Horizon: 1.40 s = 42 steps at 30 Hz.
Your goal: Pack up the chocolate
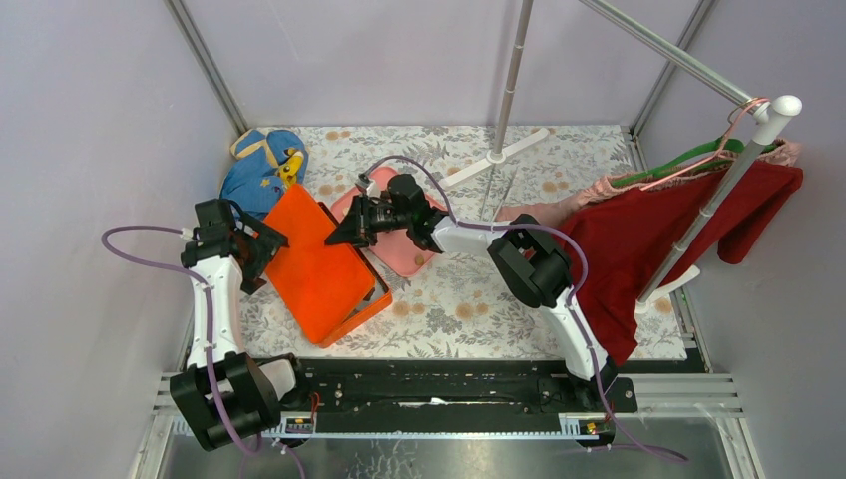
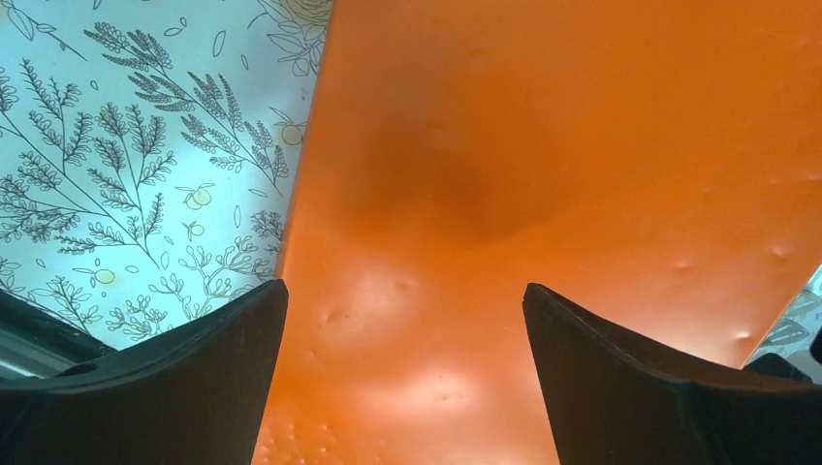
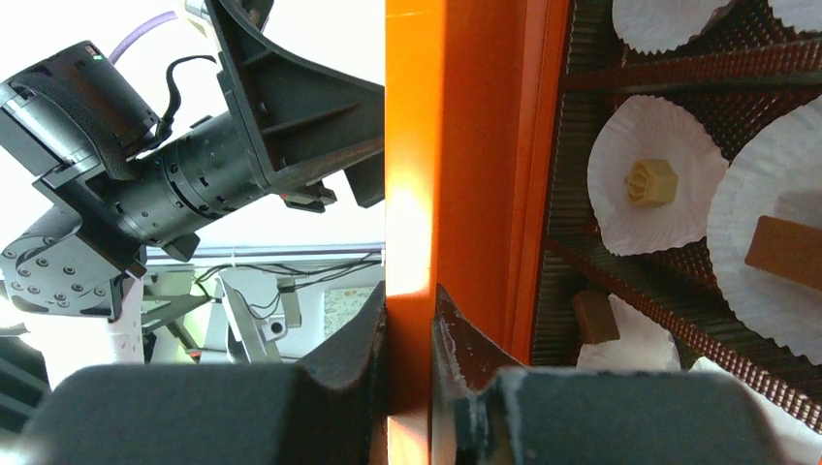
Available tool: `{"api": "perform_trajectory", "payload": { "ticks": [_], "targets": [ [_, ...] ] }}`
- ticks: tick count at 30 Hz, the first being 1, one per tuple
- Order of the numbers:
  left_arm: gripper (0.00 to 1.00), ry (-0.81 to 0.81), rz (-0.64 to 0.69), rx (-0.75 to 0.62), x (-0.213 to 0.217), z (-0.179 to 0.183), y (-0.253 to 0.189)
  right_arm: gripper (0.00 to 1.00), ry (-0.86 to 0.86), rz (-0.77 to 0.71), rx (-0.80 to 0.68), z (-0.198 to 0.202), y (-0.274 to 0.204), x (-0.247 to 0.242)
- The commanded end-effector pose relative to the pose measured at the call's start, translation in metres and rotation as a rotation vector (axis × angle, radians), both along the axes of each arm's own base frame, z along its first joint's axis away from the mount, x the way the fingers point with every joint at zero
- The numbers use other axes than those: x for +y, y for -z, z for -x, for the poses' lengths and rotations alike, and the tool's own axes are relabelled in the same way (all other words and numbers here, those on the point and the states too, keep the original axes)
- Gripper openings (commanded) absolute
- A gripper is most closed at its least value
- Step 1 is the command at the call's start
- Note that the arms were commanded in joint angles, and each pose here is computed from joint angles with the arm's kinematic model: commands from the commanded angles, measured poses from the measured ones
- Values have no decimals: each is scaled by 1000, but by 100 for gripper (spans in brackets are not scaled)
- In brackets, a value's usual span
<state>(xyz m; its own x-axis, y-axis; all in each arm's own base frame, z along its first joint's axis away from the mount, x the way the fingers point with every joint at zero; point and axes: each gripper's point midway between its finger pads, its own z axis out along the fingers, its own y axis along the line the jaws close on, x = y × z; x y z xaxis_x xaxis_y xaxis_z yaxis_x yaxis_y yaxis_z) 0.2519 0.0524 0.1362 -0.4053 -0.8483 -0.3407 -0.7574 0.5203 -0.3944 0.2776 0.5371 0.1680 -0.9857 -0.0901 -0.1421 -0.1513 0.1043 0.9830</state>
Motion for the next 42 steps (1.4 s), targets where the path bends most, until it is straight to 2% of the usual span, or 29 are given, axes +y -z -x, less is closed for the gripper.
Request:
{"api": "perform_trajectory", "payload": {
  "ticks": [1,12,14,17,21,27,30,37,42],
  "targets": [
    [99,25,-4,-42,1,-6,-4,0,44,-44,-56,-20,-21,2],
    [99,32,32,-30,-6,-2,17,0,79,8,-28,-24,-6,-5],
    [99,30,34,-35,-6,-4,22,3,85,9,-29,-24,-8,-6],
    [99,31,44,-15,-7,-3,30,13,98,28,-42,-26,-9,-8],
    [99,34,47,-4,-7,-3,33,33,114,57,-57,-26,-8,-12],
    [99,42,50,-16,-7,-7,30,55,161,127,-118,-29,-17,-25],
    [99,44,51,-13,-8,-6,31,71,187,186,-175,-32,-25,-32],
    [99,51,59,-23,-9,-8,30,84,264,314,-276,-43,-24,-52],
    [99,58,62,-36,-10,-11,25,89,278,485,-349,-53,-5,-69]
  ]
}}
